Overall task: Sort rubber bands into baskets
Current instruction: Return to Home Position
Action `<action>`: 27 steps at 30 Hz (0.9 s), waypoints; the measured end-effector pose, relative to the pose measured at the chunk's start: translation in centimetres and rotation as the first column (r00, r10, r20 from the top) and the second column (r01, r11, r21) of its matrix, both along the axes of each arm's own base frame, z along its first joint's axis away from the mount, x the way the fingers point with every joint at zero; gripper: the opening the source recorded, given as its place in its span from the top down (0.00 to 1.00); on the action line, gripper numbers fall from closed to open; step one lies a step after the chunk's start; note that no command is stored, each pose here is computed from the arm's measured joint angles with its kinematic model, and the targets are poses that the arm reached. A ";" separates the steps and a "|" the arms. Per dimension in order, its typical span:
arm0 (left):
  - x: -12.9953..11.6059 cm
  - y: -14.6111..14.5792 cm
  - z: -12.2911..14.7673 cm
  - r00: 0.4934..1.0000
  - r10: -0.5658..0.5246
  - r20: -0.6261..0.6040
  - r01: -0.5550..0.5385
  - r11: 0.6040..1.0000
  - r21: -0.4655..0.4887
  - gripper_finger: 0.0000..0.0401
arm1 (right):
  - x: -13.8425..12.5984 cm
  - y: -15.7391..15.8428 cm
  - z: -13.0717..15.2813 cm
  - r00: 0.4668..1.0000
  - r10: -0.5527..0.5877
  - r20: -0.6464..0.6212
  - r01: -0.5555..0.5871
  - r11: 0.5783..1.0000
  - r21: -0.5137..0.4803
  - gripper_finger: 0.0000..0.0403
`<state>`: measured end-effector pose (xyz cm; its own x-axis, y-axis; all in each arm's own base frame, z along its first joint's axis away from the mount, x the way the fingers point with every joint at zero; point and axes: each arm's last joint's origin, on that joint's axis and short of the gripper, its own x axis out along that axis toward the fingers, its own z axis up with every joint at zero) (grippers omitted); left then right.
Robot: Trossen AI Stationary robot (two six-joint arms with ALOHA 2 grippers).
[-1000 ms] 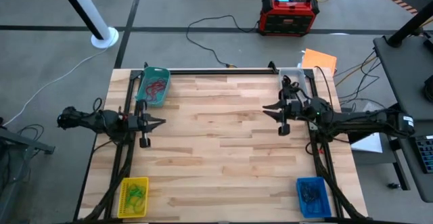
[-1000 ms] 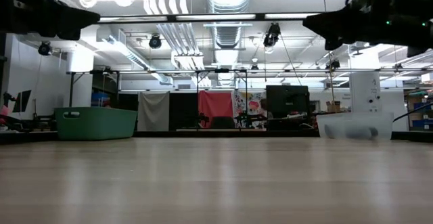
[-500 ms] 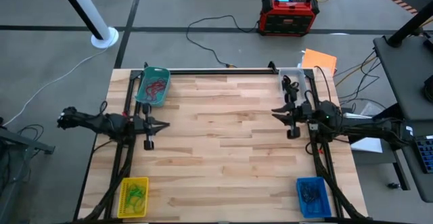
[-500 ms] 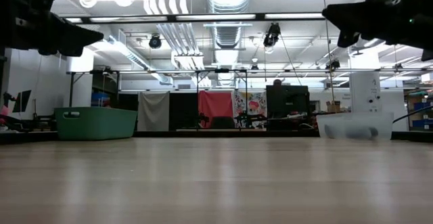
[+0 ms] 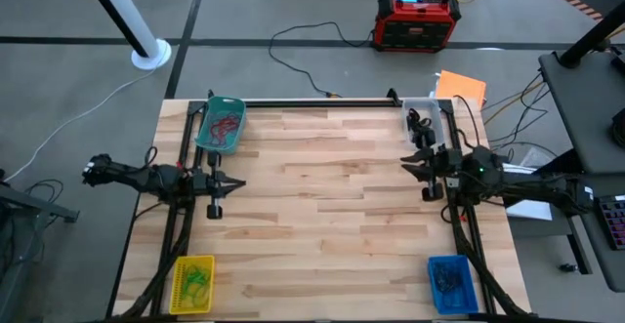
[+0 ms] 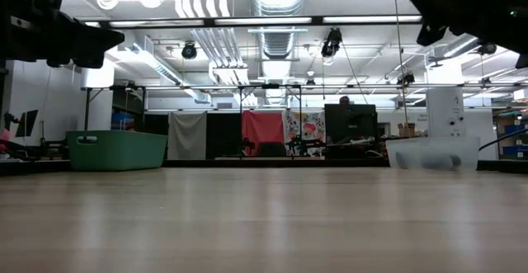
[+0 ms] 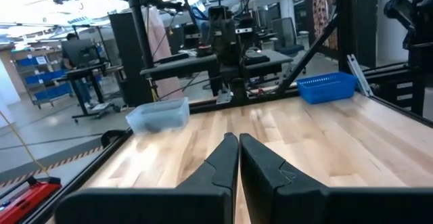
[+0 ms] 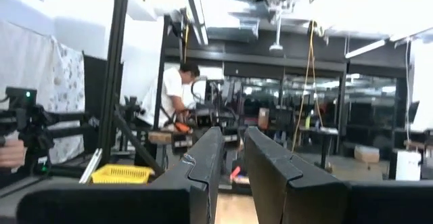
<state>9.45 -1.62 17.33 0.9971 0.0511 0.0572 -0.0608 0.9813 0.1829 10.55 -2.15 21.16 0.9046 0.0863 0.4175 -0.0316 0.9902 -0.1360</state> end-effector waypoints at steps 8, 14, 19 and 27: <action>0.0 0.0 0.0 1.000 0.000 -0.002 0.000 1.000 -0.002 1.00 | -0.8 0.2 -0.5 0.999 -0.003 -0.050 0.003 1.000 0.007 0.85; 0.0 0.1 0.0 1.000 0.020 -0.002 -0.020 1.000 -0.004 1.00 | -1.3 0.4 -1.1 0.995 -0.011 -0.097 0.011 1.000 0.000 0.85; 0.1 0.2 -0.1 0.997 0.078 -0.010 -0.078 0.997 -0.019 1.00 | -1.7 0.5 -1.0 0.997 -0.031 -0.067 0.028 0.999 -0.046 0.85; 0.2 0.2 -0.3 0.996 0.085 -0.030 -0.086 0.996 -0.034 1.00 | -1.7 0.4 -1.2 0.993 -0.088 -0.078 0.078 0.990 -0.122 0.85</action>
